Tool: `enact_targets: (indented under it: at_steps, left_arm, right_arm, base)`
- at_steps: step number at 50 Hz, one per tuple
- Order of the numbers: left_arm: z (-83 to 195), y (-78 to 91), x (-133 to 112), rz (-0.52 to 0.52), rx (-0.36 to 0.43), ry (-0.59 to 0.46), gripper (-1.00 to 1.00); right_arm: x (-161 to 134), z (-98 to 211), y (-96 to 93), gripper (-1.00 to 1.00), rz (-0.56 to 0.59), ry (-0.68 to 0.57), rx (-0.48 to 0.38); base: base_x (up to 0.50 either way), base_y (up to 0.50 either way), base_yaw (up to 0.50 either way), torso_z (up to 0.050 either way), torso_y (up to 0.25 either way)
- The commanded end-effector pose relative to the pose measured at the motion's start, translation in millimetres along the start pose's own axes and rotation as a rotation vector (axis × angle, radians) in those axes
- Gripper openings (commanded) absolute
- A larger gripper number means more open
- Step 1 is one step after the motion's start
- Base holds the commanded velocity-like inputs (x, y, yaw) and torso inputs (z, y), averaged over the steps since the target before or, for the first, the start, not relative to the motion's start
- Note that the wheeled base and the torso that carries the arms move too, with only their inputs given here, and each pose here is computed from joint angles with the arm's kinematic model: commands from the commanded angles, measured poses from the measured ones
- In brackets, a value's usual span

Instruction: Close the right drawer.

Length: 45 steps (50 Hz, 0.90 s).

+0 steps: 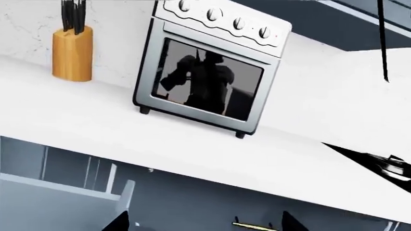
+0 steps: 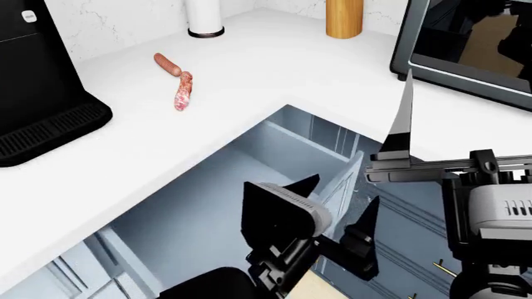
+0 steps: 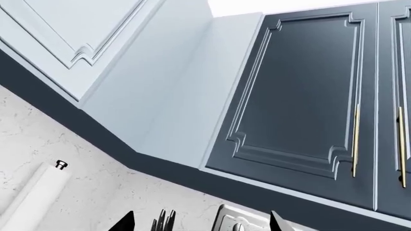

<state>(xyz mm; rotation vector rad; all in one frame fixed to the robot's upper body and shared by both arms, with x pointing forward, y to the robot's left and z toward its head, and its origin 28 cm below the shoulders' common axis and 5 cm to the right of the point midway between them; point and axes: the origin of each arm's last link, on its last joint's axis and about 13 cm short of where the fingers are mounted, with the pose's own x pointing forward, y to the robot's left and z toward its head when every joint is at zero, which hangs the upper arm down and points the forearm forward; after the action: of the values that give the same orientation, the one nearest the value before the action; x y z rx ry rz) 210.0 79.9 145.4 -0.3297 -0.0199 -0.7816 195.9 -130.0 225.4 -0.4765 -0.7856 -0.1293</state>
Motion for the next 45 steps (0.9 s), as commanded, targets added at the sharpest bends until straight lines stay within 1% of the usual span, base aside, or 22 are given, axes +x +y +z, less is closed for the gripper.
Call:
enact_targets:
  at_steps: [1,8,10,11,13,26,38,43,45]
  left_arm:
    - [-22.6,-2.7,5.6,-0.044,-0.050,0.096,1.00]
    - [-37.0,-3.4,7.3,-0.072,-0.097,0.137,1.00]
    - [-39.3,-4.8,7.1,-0.076,-0.099,0.141,1.00]
    - [-45.5,-6.1,6.4,-0.091,-0.103,0.170,1.00]
    - [-51.3,-6.2,6.4,-0.094,-0.100,0.177,1.00]
    - [-68.4,-3.1,7.8,-0.088,-0.133,0.217,1.00]
    - [-84.9,11.2,12.2,-0.039,-0.155,0.218,1.00]
    - [-96.5,21.4,14.6,-0.005,-0.149,0.221,1.00]
    - [-98.8,21.6,13.4,-0.008,-0.151,0.222,1.00]
  right_arm:
    - [-0.3,0.4,-0.3,1.00,-0.001,0.002,0.005]
    - [-0.3,-3.1,0.4,1.00,0.003,0.004,0.010]
    - [-0.5,-3.9,0.7,1.00,0.003,0.005,0.011]
    - [-0.9,-5.0,0.8,1.00,0.004,0.005,0.014]
    - [-1.1,-5.2,1.1,1.00,0.005,0.006,0.015]
    - [-0.9,-4.9,2.1,1.00,0.009,0.008,0.023]
    - [-2.8,-5.2,1.3,1.00,0.007,0.007,0.023]
    - [-2.4,-3.1,1.7,1.00,0.008,0.007,0.023]
    - [-2.3,-2.9,1.7,1.00,0.007,0.006,0.024]
  base:
    - [0.00,0.00,0.00,0.000,0.000]
    - [0.00,0.00,0.00,0.000,0.000]
    - [0.00,0.00,0.00,0.000,0.000]
    - [0.00,0.00,0.00,0.000,0.000]
    - [0.00,0.00,0.00,0.000,0.000]
    - [0.00,0.00,0.00,0.000,0.000]
    - [0.00,0.00,0.00,0.000,0.000]
    - [0.00,0.00,0.00,-0.002,0.000]
    - [0.00,0.00,0.00,0.000,0.000]
